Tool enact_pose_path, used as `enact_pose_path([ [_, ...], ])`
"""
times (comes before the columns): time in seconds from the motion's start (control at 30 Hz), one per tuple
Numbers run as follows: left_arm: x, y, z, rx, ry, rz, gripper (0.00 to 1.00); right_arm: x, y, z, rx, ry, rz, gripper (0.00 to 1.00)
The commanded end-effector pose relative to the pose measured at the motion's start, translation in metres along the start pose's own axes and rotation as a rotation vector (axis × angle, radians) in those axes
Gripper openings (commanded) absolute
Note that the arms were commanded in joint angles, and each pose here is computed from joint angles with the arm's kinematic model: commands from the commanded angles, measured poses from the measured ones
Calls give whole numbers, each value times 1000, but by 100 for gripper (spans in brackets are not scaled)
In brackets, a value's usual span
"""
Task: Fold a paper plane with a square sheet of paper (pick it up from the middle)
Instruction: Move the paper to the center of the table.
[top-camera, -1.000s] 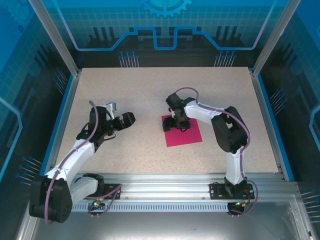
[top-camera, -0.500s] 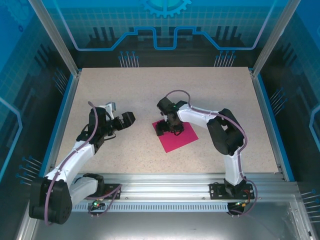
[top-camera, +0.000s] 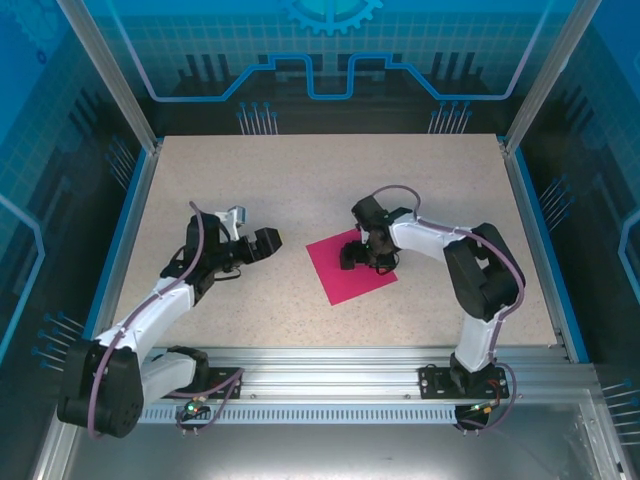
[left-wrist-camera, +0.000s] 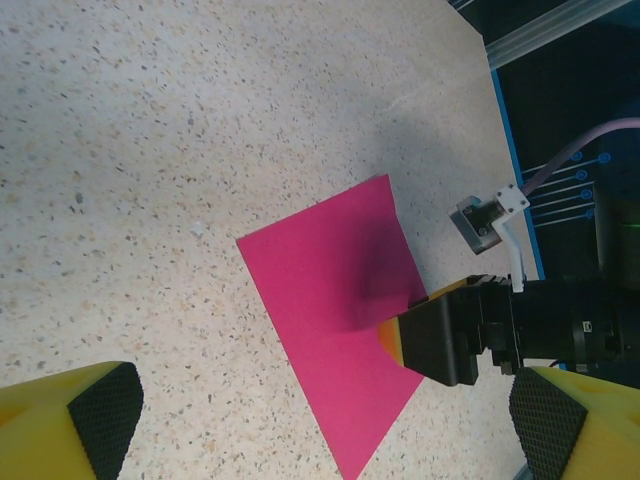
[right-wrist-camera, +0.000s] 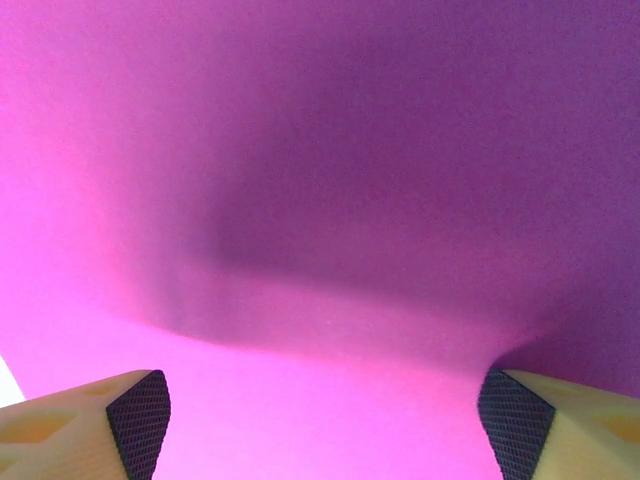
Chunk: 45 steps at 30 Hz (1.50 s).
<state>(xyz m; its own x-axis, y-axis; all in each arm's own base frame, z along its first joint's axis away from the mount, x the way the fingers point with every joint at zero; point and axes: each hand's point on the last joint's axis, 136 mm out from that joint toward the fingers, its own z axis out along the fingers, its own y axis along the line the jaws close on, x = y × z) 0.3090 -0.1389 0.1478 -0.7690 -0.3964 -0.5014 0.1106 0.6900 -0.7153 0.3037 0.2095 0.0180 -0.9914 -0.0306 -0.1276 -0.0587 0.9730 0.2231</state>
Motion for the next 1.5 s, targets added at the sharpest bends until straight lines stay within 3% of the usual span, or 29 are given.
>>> enact_pose_path([
  [0.0,11,-2,5,23,39,-10,98,37,-8,11,-5,87,96,85],
  [0.23,14,-8,8,34,52,6,99,57,14,2,-30,49,86,86],
  [0.57,19,-2,7,1,63,8,99,35,15,-36,230,10,-103,96],
  [1.2,24,6,13,-19,88,2,98,18,41,-4,245,96,-117,99],
  [1.47,24,6,16,-19,96,-3,99,27,32,19,282,163,-104,100],
])
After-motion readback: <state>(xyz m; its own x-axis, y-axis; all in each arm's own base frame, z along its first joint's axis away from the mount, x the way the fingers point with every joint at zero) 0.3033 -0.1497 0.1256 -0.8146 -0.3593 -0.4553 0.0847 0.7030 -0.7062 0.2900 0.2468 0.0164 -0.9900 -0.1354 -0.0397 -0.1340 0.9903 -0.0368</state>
